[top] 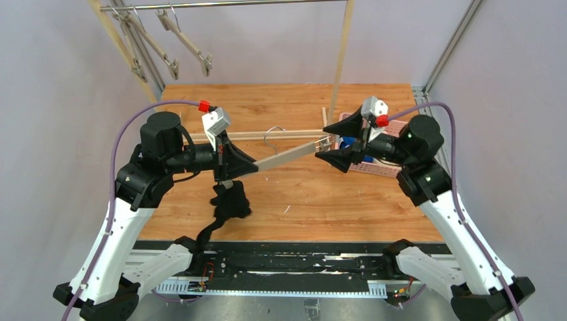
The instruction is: Remove the underwear clipped to the hanger
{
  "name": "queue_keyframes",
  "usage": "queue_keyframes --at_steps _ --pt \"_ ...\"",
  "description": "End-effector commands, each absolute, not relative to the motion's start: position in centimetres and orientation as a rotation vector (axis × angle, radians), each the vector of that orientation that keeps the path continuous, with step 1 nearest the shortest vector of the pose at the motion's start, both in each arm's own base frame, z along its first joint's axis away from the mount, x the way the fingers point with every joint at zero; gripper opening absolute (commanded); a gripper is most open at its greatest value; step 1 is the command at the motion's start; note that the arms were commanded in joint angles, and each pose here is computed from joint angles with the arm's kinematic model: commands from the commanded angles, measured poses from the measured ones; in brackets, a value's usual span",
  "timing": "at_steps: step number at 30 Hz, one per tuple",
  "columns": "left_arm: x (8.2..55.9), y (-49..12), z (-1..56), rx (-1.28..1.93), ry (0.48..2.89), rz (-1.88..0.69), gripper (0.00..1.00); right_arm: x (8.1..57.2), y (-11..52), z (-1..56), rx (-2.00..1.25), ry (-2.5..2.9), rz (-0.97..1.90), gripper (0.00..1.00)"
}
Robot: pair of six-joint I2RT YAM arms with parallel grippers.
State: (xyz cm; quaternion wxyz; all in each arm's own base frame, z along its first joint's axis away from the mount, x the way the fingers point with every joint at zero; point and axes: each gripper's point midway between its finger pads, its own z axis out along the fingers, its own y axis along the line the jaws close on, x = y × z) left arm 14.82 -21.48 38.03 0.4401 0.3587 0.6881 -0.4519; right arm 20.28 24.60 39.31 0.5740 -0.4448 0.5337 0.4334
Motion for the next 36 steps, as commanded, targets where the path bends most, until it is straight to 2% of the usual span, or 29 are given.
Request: queue_keyframes --at_steps 1,8,12,14,20,29,36 --pt "14.4 -21.5 41.1 0.905 1.592 -1.107 0.00 22.4 21.8 42.3 -0.762 1.189 0.818 0.72" --pt "14.4 -21.8 43.0 0.863 1.498 -1.138 0.00 23.1 20.6 41.6 -0.530 1.188 0.879 0.73" --pt "14.0 -22.2 45.8 0.822 1.346 -1.192 0.00 22.8 21.6 40.9 -0.493 1.157 1.007 0.60" --pt "14.2 -22.2 46.7 0.785 1.295 -1.209 0.00 22.2 22.3 41.3 -0.511 1.111 1.079 0.59" --pt "15.6 -22.8 47.5 0.706 1.250 -1.253 0.00 20.5 23.6 43.9 -0.570 0.967 1.236 0.68" --pt "17.7 -23.6 47.1 0.608 1.245 -1.283 0.00 19.0 24.3 48.5 -0.579 0.737 1.430 0.70" --pt "17.0 -25.4 47.3 0.616 1.196 -1.355 0.00 19.1 25.2 50.6 -0.580 0.633 1.494 0.71"
